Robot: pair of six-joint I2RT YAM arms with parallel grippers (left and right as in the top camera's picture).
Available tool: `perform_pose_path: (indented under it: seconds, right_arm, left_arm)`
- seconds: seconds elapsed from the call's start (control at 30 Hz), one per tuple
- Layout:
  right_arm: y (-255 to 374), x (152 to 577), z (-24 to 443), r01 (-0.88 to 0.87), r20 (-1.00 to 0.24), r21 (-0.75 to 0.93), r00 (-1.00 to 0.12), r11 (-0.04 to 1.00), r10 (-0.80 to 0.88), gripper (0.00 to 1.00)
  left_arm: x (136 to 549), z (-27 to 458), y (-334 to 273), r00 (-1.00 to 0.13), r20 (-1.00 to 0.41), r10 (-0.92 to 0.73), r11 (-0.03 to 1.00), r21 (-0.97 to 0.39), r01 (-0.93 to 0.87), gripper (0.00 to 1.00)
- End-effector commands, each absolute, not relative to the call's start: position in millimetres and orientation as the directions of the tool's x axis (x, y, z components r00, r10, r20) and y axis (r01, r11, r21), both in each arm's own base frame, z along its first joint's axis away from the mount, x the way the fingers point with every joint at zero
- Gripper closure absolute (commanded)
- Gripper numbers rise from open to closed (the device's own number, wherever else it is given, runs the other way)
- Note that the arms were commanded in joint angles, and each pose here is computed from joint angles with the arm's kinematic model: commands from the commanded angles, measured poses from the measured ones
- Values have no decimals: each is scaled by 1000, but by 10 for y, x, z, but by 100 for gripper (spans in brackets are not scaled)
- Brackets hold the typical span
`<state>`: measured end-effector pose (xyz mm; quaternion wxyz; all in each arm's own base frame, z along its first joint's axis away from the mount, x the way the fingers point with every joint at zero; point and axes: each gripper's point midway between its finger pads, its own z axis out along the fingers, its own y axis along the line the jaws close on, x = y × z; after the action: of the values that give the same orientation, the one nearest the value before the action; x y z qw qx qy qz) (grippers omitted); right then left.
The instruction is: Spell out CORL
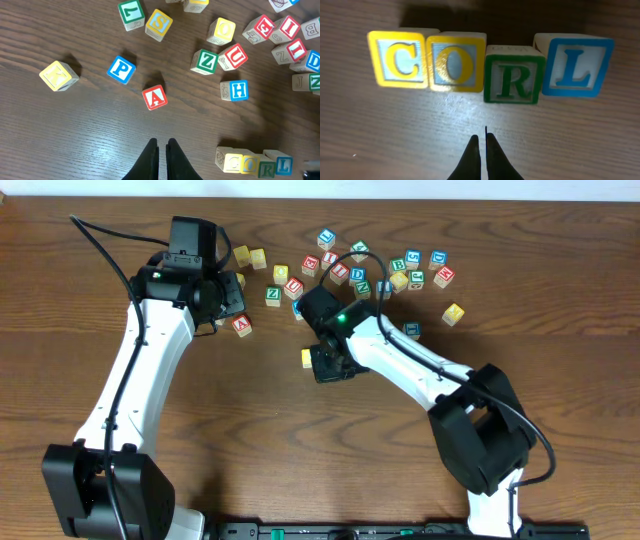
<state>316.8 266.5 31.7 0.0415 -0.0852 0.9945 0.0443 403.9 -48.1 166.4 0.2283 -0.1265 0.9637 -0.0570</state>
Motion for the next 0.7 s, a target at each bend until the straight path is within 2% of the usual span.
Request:
perform_pose_path:
  seconds: [0.0,0.67]
  right_arm:
    - [2582,3191,153,-140,-68,48,-988,989,-137,99]
    - [2548,3326,112,-106,-79,81,-992,991,-99,99]
  left_arm:
    - [4022,1617,-450,-870,-421,-258,965,-147,-215,92]
    - [4033,1595,-452,-870,-420,-258,965,-147,-215,92]
